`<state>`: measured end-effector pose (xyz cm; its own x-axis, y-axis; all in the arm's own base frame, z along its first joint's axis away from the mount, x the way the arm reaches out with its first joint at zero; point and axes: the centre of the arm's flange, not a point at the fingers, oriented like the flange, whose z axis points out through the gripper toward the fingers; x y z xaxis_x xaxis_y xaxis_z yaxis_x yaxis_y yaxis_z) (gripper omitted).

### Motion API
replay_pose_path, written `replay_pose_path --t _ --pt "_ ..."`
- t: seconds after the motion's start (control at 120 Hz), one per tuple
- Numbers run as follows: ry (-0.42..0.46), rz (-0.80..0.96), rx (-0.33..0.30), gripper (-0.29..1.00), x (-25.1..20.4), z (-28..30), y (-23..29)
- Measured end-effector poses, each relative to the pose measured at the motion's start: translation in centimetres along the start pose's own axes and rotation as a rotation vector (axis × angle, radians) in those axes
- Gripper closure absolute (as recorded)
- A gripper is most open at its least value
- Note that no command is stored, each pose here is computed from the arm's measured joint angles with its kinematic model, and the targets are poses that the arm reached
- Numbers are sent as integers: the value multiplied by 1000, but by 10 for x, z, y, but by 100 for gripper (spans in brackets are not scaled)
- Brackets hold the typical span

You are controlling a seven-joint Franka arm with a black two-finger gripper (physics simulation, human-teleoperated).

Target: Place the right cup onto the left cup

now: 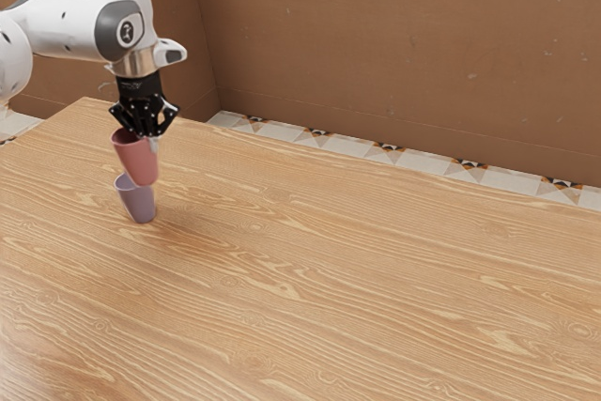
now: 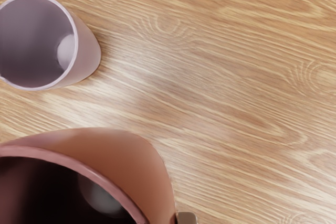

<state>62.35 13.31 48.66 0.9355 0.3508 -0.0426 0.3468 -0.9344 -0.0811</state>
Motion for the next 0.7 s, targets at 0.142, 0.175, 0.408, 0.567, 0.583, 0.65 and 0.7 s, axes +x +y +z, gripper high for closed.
replay_pose_path --t 0.142,0.175,0.408,0.567,0.583,0.65,0.7 --pt "3 -17 4 77 7 -3 -18" --pt "2 -18 3 77 7 -3 -21" --pt "-1 -25 -1 77 9 -4 -41" --pt "-5 -22 0 77 9 -3 -49" --pt "-6 -21 0 77 9 -3 -49" --pt "-4 -19 3 77 12 -2 -50" --pt "0 -15 5 77 14 -3 -49"
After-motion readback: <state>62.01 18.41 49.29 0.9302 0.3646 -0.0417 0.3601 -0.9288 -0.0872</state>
